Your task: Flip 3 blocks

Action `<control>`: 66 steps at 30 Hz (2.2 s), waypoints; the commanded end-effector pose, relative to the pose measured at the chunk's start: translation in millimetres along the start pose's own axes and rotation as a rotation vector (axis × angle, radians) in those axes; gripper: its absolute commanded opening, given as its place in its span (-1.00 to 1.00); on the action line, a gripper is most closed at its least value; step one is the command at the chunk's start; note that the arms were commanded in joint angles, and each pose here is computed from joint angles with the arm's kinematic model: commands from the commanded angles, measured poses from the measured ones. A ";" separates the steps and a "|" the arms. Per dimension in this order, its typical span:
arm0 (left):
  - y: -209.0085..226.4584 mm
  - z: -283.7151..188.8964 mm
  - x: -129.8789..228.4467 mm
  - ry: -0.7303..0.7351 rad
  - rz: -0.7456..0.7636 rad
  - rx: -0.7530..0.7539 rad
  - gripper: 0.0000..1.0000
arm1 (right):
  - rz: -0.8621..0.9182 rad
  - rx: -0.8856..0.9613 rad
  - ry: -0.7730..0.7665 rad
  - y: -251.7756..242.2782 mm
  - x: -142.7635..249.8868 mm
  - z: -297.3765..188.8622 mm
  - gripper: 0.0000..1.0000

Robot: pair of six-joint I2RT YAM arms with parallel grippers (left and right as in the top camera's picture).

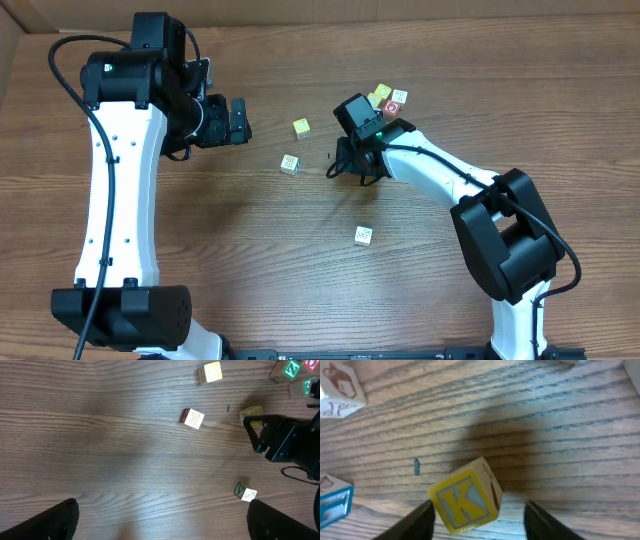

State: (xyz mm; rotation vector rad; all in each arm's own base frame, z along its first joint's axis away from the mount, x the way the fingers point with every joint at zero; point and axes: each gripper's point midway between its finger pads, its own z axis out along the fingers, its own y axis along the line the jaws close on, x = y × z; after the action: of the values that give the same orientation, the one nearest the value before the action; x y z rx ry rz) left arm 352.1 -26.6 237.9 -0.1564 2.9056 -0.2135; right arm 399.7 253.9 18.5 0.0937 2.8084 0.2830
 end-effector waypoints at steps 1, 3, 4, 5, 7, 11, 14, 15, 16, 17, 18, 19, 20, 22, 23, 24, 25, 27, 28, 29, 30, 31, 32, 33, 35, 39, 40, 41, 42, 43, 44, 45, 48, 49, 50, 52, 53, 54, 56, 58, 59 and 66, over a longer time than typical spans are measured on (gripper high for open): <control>2.1 -2.1 -4.6 -0.012 -0.014 -0.006 1.00 | -0.065 0.000 -0.036 3.3 -7.2 -0.4 0.21; 2.2 -2.1 -4.6 -0.012 -0.014 -0.006 1.00 | -0.075 -0.012 -0.054 6.6 -11.5 -0.6 0.21; 2.2 -2.1 -4.6 -0.012 -0.014 -0.006 1.00 | -0.075 -0.019 -0.062 8.2 -13.6 -0.7 0.21; 2.2 -2.1 -4.6 -0.012 -0.014 -0.006 0.99 | -0.075 -0.023 -0.069 9.3 -15.1 -0.8 0.22; 2.2 -2.1 -4.6 -0.012 -0.014 -0.006 1.00 | -0.076 -0.028 -0.076 10.6 -16.8 -1.0 0.22; 2.1 -2.1 -4.6 -0.012 -0.014 -0.006 1.00 | -0.159 -0.025 -0.055 10.8 -10.9 -0.6 0.07; 2.2 -2.1 -4.6 -0.012 -0.014 -0.006 1.00 | -0.268 -0.012 -0.032 8.9 -4.3 -0.4 -0.02; 2.2 -2.1 -4.6 -0.012 -0.014 -0.006 1.00 | -0.293 -0.008 -0.025 7.9 -2.8 -0.3 -0.04; 2.1 -2.1 -4.6 -0.012 -0.014 -0.006 1.00 | -0.303 -0.006 -0.024 7.3 -2.5 -0.3 -0.09; 2.2 -2.1 -4.6 -0.012 -0.014 -0.006 0.99 | -0.313 -0.007 -0.024 7.4 -2.6 -0.3 -0.10; 2.1 -2.1 -4.6 -0.012 -0.014 -0.006 0.99 | -0.346 -0.008 -0.028 8.0 -3.3 -0.3 -0.10; 2.2 -2.1 -4.6 -0.012 -0.014 -0.006 1.00 | -0.368 -0.008 -0.032 8.3 -4.2 -0.3 -0.11; 2.2 -2.1 -4.6 -0.012 -0.014 -0.006 1.00 | -0.383 -0.007 -0.037 8.5 -5.2 -0.4 -0.11; 2.2 -2.1 -4.6 -0.012 -0.014 -0.006 1.00 | -0.412 -0.010 -0.044 9.8 -6.9 -0.5 -0.10; 2.1 -2.1 -4.6 -0.012 -0.014 -0.006 0.99 | -0.418 -0.013 -0.050 10.7 -8.1 -0.5 -0.10; 2.2 -2.1 -4.6 -0.012 -0.014 -0.006 1.00 | -0.417 -0.016 -0.057 11.9 -9.6 -0.6 -0.10; 2.2 -2.1 -4.6 -0.012 -0.014 -0.006 1.00 | -0.417 -0.019 -0.060 12.6 -10.3 -0.7 -0.11; 2.2 -2.1 -4.6 -0.012 -0.014 -0.006 1.00 | -0.419 -0.029 -0.057 15.1 -8.8 -0.7 -0.17; 2.2 -2.1 -4.6 -0.012 -0.014 -0.006 1.00 | -0.420 -0.042 -0.050 17.5 -6.8 -0.8 -0.18; 2.2 -2.1 -4.6 -0.012 -0.014 -0.006 1.00 | -0.422 -0.055 -0.042 19.6 -4.7 -0.8 -0.20; 2.2 -2.1 -4.6 -0.012 -0.014 -0.006 1.00 | -0.423 -0.066 -0.036 21.4 -3.1 -0.9 -0.24; 2.2 -2.1 -4.6 -0.012 -0.014 -0.006 0.99 | -0.420 -0.069 -0.030 21.5 -1.4 -0.9 -0.24; 2.2 -2.1 -4.6 -0.012 -0.014 -0.006 1.00 | -0.419 -0.064 -0.027 20.3 -1.1 -0.8 -0.25; 2.2 -2.1 -4.6 -0.012 -0.014 -0.006 1.00 | -0.419 -0.062 -0.026 19.9 -0.8 -0.7 -0.24; 2.1 -2.1 -4.6 -0.012 -0.014 -0.006 1.00 | -0.418 -0.063 -0.026 20.1 -0.9 -0.8 -0.24; 2.2 -2.1 -4.6 -0.012 -0.014 -0.006 0.99 | -0.313 -0.034 -0.053 14.1 -9.3 -0.7 -0.21; 2.2 -2.1 -4.6 -0.012 -0.014 -0.006 0.99 | -0.272 -0.030 -0.061 13.4 -11.5 -0.8 -0.20; 2.1 -2.1 -4.6 -0.012 -0.014 -0.006 1.00 | -0.244 -0.035 -0.067 14.7 -12.8 -0.9 -0.19; 2.1 -2.1 -4.6 -0.012 -0.014 -0.006 1.00 | -0.224 -0.039 -0.072 15.6 -14.0 -1.0 -0.12; 2.2 -2.1 -4.6 -0.012 -0.014 -0.006 0.99 | -0.217 -0.045 -0.079 17.0 -15.7 -1.2 -0.07; 2.2 -2.1 -4.6 -0.012 -0.014 -0.006 1.00 | -0.220 -0.048 -0.084 18.8 -16.2 -1.4 0.00; 2.2 -2.1 -4.6 -0.012 -0.014 -0.006 0.99 | -0.239 -0.048 -0.085 20.0 -15.8 -1.7 0.05; 2.2 -2.1 -4.6 -0.012 -0.014 -0.006 1.00 | -0.257 -0.037 -0.069 21.2 -21.1 -12.2 0.13; 2.2 -2.1 -4.6 -0.012 -0.014 -0.006 0.99 | -0.251 -0.033 -0.067 21.5 -26.7 -18.8 0.15; 2.2 -2.1 -4.6 -0.012 -0.014 -0.006 1.00 | -0.244 -0.035 -0.065 23.0 -34.1 -28.0 0.15; 2.2 -2.1 -4.6 -0.012 -0.014 -0.006 0.99 | -0.232 -0.068 -0.059 31.5 -48.2 -49.6 0.15; 2.2 -2.1 -4.6 -0.012 -0.014 -0.006 1.00 | -0.225 -0.078 -0.059 33.9 -54.5 -59.6 0.15; 2.1 -2.1 -4.6 -0.012 -0.014 -0.006 1.00 | -0.218 -0.089 -0.063 36.9 -63.7 -74.7 0.15; 2.2 -2.1 -4.6 -0.012 -0.014 -0.006 1.00 | -0.214 -0.095 -0.064 38.6 -68.3 -84.2 0.15; 2.1 -2.1 -4.6 -0.012 -0.014 -0.006 1.00 | -0.214 -0.092 -0.055 38.1 -67.4 -86.6 0.17; 2.2 -2.1 -4.6 -0.012 -0.014 -0.006 1.00 | -0.213 -0.086 -0.043 36.1 -64.5 -85.2 0.17; 2.2 -2.1 -4.6 -0.012 -0.014 -0.006 1.00 | -0.230 -0.068 0.036 37.2 -43.9 -63.3 1.00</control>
State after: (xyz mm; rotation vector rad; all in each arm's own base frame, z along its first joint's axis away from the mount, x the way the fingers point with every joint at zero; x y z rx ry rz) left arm 352.1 -26.6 237.9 -0.1564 2.9056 -0.2135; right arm 427.8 263.7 106.8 -0.2175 2.7894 0.3058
